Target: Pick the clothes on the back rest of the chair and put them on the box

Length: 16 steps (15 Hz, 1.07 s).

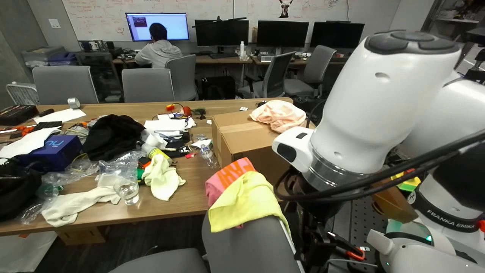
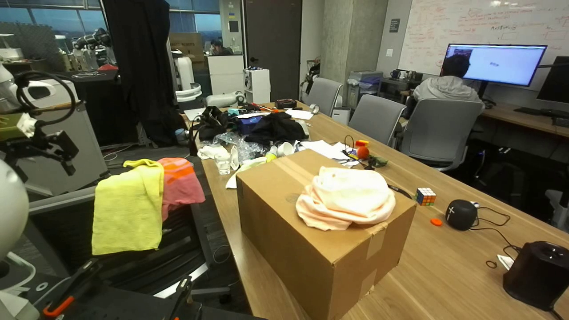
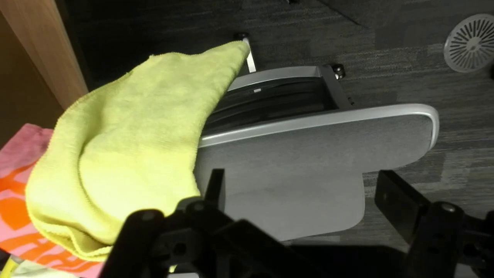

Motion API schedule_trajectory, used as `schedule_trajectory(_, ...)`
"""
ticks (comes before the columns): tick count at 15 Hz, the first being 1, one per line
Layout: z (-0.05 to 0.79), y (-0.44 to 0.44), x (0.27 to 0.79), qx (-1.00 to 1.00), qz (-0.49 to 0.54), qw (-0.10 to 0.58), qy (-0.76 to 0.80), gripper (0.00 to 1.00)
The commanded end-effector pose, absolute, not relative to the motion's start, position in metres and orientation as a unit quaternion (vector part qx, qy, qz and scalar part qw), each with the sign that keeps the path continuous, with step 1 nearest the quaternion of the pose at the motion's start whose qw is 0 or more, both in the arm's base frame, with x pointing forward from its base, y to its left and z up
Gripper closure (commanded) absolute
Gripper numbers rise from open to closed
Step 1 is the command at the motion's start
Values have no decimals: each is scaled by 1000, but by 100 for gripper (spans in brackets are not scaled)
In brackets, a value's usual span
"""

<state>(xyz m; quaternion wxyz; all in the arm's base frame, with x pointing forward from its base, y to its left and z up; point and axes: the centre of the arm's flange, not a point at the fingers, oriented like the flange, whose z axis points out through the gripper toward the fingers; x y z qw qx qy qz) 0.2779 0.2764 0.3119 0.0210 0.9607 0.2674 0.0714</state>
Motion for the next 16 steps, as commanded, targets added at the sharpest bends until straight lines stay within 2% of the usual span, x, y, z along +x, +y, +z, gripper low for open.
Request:
schedule_trajectory(1,285,286,299,953,121,28,275,0)
schedule_trajectory(9,266,257,343,942,177,96,270,0)
schedule_trajectory(16,237,236,347,949,153,131,245,0)
